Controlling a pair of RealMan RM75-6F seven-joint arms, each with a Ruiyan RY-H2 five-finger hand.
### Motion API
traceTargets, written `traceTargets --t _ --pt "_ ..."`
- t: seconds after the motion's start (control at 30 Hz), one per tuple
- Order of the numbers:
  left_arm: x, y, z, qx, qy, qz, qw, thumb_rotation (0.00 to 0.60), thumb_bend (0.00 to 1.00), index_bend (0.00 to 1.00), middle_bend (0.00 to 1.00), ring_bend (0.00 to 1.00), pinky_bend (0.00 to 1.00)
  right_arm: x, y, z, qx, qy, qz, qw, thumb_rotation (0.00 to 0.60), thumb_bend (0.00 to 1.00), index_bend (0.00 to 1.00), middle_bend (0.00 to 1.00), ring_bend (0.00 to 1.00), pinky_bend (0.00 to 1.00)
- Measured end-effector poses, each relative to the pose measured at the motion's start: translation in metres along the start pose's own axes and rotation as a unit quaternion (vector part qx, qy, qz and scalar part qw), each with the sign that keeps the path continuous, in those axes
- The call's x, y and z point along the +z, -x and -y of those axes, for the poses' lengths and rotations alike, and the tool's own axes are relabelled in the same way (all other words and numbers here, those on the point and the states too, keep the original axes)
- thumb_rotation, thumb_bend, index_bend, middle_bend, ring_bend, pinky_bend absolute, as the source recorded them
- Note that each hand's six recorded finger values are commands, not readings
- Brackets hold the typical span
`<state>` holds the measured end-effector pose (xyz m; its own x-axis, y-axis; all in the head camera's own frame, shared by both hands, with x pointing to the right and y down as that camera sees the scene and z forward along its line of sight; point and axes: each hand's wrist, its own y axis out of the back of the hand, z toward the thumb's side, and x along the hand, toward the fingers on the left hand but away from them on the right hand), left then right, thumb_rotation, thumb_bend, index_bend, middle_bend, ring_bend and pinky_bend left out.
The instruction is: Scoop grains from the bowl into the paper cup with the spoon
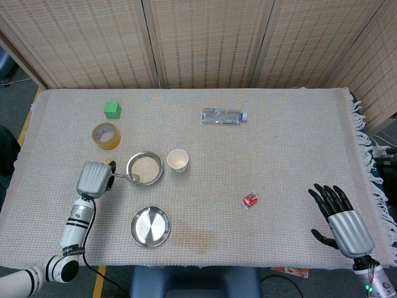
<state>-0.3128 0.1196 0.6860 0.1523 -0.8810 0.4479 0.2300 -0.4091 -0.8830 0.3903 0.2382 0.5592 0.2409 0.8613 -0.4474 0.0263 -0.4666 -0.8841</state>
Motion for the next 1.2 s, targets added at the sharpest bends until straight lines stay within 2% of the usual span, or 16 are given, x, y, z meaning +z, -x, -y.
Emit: traceTargets --t 0.23,0.4,0.47,0.67,1.03,1.2 --pt "0.013 -0.02 -0.009 0.022 -0.091 -0.011 0.9955 0.6 0.38 0.77 1.0 1.0 1.0 0.0 0.0 0.0 0.002 -0.001 0.0 1.0 0.6 0.09 0.0 0.0 0.0 0.0" --pt "0.022 -0.031 -0.004 0.039 -0.19 -0.023 0.9806 0.6 0.38 0.77 1.0 1.0 1.0 0.0 -0.002 -0.001 0.001 0.003 -0.001 1.0 0.6 0.09 0.0 0.0 0.0 0.0" --pt "0.026 -0.034 -0.001 0.049 -0.214 -0.027 0.9753 0.6 0.38 0.77 1.0 1.0 1.0 0.0 -0.002 -0.001 0.004 0.004 -0.002 1.0 0.6 0.09 0.0 0.0 0.0 0.0" --pt "0.034 -0.039 0.009 0.065 -0.266 -0.03 0.9614 0.6 0.38 0.77 1.0 1.0 1.0 0.001 -0.003 -0.001 0.01 0.01 -0.007 0.9999 0.6 0.09 0.0 0.0 0.0 0.0" --pt "0.048 -0.036 0.019 0.099 -0.333 -0.017 0.9376 0.6 0.38 0.77 1.0 1.0 1.0 0.004 -0.006 -0.002 0.014 0.013 -0.014 0.9997 0.6 0.09 0.0 0.0 0.0 0.0" --pt "0.05 -0.033 0.026 0.103 -0.349 -0.013 0.9314 0.6 0.39 0.77 1.0 1.0 1.0 0.007 -0.01 -0.002 0.019 0.018 -0.023 0.9994 0.6 0.09 0.0 0.0 0.0 0.0"
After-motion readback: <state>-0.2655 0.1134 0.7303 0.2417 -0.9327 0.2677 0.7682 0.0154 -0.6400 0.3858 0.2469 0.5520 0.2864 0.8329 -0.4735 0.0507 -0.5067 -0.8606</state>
